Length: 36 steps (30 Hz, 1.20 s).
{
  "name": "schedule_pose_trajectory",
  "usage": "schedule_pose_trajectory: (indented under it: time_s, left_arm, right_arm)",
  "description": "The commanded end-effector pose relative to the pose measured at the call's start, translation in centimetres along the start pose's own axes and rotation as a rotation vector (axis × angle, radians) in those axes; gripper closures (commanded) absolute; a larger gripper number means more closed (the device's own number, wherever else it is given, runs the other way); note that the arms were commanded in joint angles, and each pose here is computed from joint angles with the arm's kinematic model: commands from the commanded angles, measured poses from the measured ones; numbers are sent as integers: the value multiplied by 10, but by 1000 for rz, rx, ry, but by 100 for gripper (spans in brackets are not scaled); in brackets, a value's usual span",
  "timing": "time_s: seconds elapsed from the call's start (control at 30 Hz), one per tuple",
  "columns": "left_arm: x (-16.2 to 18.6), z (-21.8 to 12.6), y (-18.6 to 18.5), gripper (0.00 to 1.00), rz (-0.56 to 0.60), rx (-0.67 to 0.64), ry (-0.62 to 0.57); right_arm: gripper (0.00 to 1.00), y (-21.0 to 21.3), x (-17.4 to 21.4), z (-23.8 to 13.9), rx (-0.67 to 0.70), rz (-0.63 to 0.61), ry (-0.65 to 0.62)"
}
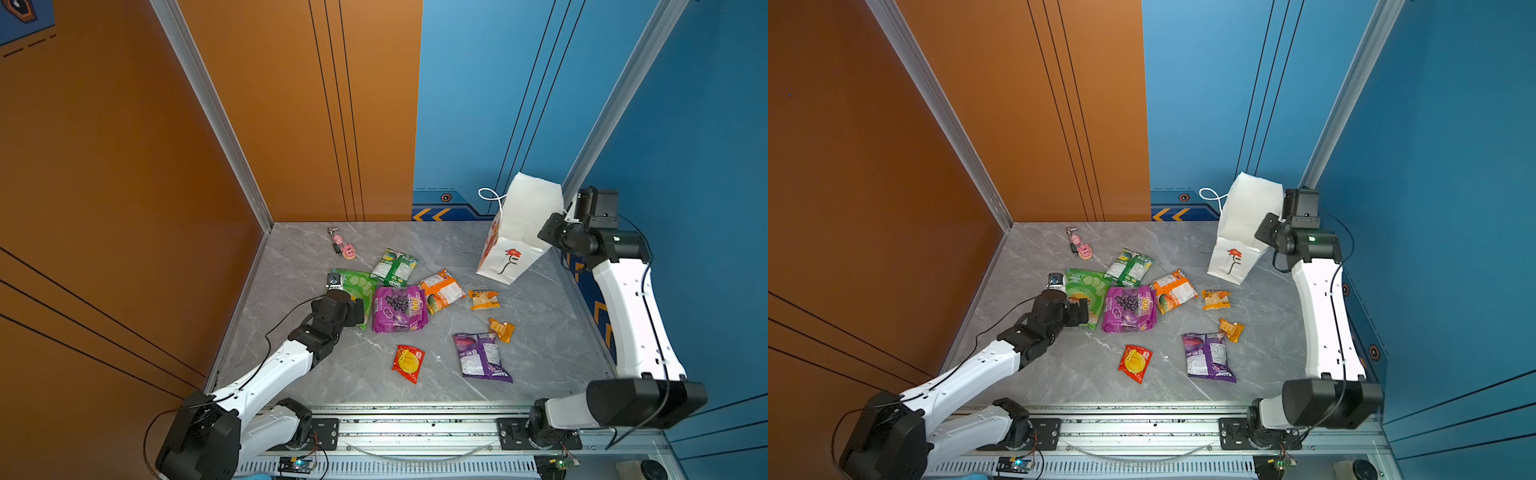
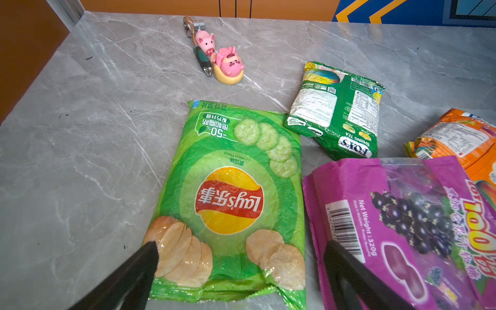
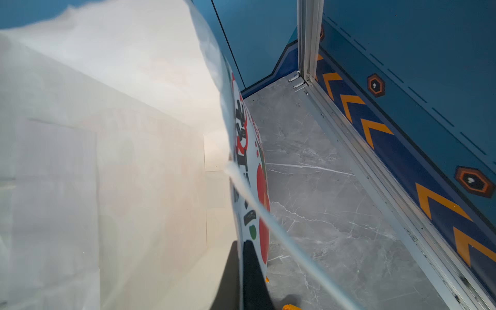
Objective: Place the snacks into the paper bag
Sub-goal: 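Grip the paper bag rim with the right gripper and drag it nearer the robot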
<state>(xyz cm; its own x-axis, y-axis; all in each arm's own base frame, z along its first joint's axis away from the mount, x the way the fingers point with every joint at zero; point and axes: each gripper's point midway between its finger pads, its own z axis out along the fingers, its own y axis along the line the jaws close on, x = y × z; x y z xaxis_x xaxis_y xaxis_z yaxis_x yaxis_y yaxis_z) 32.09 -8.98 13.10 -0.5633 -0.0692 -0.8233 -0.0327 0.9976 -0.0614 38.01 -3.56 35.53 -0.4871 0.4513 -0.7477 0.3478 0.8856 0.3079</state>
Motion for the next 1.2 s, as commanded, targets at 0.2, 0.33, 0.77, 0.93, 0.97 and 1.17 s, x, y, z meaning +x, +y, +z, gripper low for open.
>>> schedule_pose_trajectory:
  time_s: [0.2, 0.33, 0.77, 0.93, 0.97, 1.17]
  left_arm:
    - [-9, -4, 2, 2, -20, -24, -17]
    - [-9, -2, 3, 2, -20, -32, -16]
    - [-7, -1, 6, 2, -19, -48, -10]
    - [-7, -1, 4, 2, -17, -43, -6]
    - [-7, -1, 4, 2, -17, -44, -7]
    - [-8, -1, 5, 2, -15, -47, -10]
  right_arm:
    - [100, 11, 30, -57, -121, 24, -39]
    - [100, 29, 58, -66, -181, -28, 54]
    - [100, -19, 73, -99, 66, -155, -16]
    - [100, -77, 79, -107, 289, -119, -45]
    - [100, -86, 85, -104, 316, -100, -35]
    - [100, -116, 114, -90, 371, -6, 50]
